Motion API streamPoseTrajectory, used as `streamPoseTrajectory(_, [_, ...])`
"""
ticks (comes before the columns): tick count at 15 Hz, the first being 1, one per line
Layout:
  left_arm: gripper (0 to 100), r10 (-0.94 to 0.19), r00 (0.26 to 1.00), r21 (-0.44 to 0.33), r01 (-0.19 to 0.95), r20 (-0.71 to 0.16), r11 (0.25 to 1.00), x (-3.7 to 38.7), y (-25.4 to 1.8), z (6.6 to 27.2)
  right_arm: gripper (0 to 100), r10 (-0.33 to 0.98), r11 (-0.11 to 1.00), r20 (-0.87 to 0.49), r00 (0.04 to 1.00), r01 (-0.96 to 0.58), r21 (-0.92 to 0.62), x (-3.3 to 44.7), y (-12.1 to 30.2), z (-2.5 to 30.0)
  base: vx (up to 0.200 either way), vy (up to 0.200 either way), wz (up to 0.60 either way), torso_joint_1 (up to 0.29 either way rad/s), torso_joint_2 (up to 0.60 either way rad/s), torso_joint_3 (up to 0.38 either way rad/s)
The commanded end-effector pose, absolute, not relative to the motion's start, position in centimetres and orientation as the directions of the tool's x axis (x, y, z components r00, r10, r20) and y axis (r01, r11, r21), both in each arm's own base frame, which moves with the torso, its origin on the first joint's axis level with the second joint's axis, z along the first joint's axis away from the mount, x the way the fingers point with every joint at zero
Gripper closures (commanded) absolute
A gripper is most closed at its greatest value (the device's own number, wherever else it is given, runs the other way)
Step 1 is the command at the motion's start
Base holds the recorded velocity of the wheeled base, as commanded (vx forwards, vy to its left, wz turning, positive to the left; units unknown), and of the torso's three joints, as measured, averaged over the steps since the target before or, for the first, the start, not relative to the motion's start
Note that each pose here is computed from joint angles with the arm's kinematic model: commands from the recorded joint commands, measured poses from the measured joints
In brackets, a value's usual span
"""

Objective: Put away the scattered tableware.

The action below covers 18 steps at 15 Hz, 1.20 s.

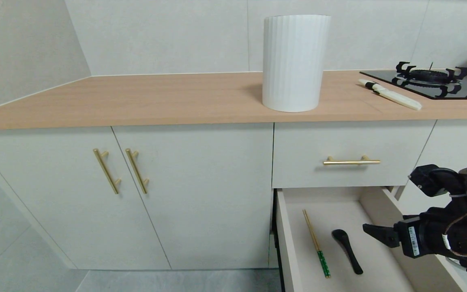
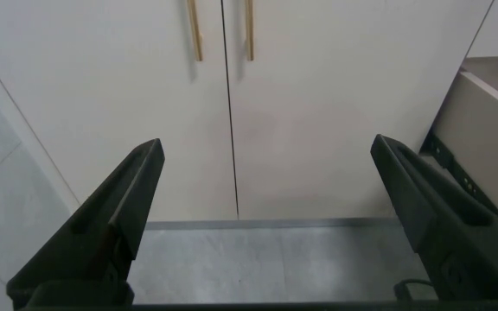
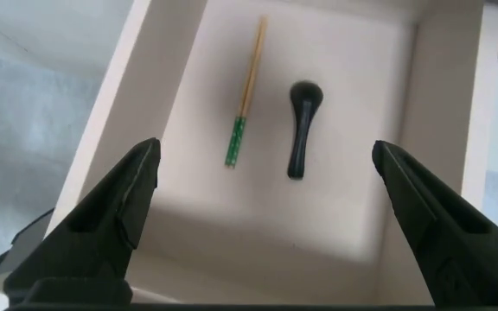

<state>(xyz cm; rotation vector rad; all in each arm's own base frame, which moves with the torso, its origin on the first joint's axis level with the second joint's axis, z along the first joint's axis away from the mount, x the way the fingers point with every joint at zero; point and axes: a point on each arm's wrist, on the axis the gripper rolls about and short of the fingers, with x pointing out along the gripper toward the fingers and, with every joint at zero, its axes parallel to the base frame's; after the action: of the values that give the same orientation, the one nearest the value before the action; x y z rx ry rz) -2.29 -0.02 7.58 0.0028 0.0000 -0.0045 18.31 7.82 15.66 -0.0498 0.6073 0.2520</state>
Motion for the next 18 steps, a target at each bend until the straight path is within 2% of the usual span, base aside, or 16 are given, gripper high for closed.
streamPoseTrajectory(1, [0,-0.005,1.0,0.003,0.005,0.0,1.0,-2.3,0.0,7.6,0,0.223,0.967,-0.564,0.795,-0.251,0.029,18.1,7.7,15.8,-0.2,0.0,0.0,0.012,0.0,-0.007])
streamPoseTrajectory(8, [0,-0.005,1.0,0.002,0.005,0.0,1.0,-2.3,0.0,7.6,0,0.224,0.963,-0.598,0.769,-0.268,0.015,17.8,7.6,15.4,-0.2,0.0,0.0,0.0,0.0,0.004])
streamPoseTrajectory(11, [0,-0.005,1.0,0.002,0.005,0.0,1.0,-2.3,0.0,7.6,0,0.28,0.944,-0.632,0.723,-0.328,0.043,17.5,7.7,14.6,0.0,0.0,0.0,0.0,0.0,0.0])
streamPoseTrajectory(18, [0,-0.005,1.0,0.002,0.005,0.0,1.0,-2.3,0.0,7.6,0,0.391,0.851,-0.802,0.451,-0.508,0.129,16.4,7.7,11.6,0.0,0.0,0.0,0.0,0.0,0.0])
